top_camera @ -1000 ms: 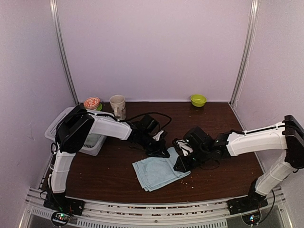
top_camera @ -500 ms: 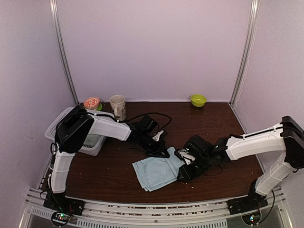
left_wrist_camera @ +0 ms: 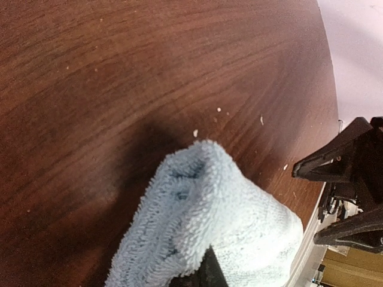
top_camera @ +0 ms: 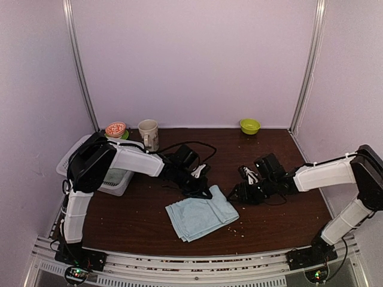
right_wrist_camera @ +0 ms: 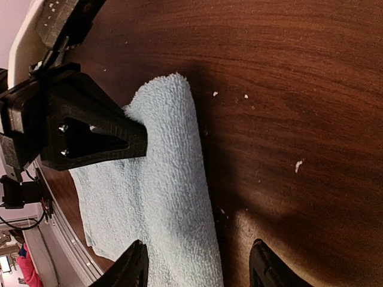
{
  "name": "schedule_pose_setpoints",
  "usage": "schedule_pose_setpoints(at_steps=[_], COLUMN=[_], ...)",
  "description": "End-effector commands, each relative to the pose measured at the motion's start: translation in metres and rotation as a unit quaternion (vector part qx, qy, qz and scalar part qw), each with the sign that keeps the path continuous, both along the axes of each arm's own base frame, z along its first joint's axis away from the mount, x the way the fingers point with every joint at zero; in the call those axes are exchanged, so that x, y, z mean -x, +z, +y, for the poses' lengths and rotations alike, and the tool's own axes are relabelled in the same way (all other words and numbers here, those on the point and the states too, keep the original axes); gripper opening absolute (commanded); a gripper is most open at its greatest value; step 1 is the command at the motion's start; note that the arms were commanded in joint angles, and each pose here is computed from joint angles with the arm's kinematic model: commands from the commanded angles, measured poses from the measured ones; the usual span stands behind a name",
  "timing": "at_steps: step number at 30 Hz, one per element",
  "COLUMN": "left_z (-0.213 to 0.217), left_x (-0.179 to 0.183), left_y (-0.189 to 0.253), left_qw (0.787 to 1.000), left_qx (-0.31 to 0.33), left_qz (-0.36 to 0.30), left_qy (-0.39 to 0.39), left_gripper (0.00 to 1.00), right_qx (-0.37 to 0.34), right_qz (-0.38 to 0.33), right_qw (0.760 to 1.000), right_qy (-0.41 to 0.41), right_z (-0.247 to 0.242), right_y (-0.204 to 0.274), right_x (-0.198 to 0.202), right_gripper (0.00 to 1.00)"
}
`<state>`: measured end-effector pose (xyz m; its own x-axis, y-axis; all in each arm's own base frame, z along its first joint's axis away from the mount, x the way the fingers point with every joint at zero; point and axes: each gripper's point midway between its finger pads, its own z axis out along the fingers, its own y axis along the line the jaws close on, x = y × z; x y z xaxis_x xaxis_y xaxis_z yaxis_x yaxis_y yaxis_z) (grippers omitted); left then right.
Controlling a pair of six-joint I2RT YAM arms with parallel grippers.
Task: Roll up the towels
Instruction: Roll the towel at the center of the board.
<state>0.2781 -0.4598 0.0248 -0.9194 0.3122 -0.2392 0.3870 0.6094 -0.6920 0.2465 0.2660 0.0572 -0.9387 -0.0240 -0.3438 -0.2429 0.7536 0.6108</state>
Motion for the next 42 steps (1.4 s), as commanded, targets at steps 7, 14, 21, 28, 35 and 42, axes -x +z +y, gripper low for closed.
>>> schedule_pose_setpoints(at_steps=[7, 14, 21, 28, 35, 42], left_z=[0.034, 0.036, 0.036, 0.037, 0.038, 0.037], left_x=[0.007, 0.008, 0.010, 0.012, 0.013, 0.010], left_y=[-0.031, -0.035, -0.037, -0.038, -0.034, 0.001], left_qw=[0.997, 0.996, 0.996, 0.996, 0.996, 0.997], left_qx=[-0.082, -0.086, -0.084, -0.085, -0.085, -0.070], left_qz=[0.012, 0.007, 0.009, 0.009, 0.004, -0.021], left_qy=[0.005, 0.001, 0.002, 0.004, 0.004, 0.002], left_gripper=[0.00, 0.00, 0.00, 0.00, 0.00, 0.09], right_qx=[-0.094, -0.105, -0.133, -0.144, -0.137, -0.029], right_qz=[0.058, 0.105, 0.117, 0.136, 0.134, 0.079], right_qw=[0.994, 0.989, 0.984, 0.980, 0.981, 0.996], right_qy=[0.018, 0.014, 0.032, 0.032, 0.020, 0.021], right_z=[0.024, 0.022, 0.034, 0.048, 0.051, 0.021], right_y=[-0.020, -0.042, -0.041, -0.045, -0.048, -0.036], right_x=[0.003, 0.021, 0.027, 0.032, 0.029, 0.020], right_gripper=[0.55, 0.52, 0.37, 0.52, 0.06, 0.00])
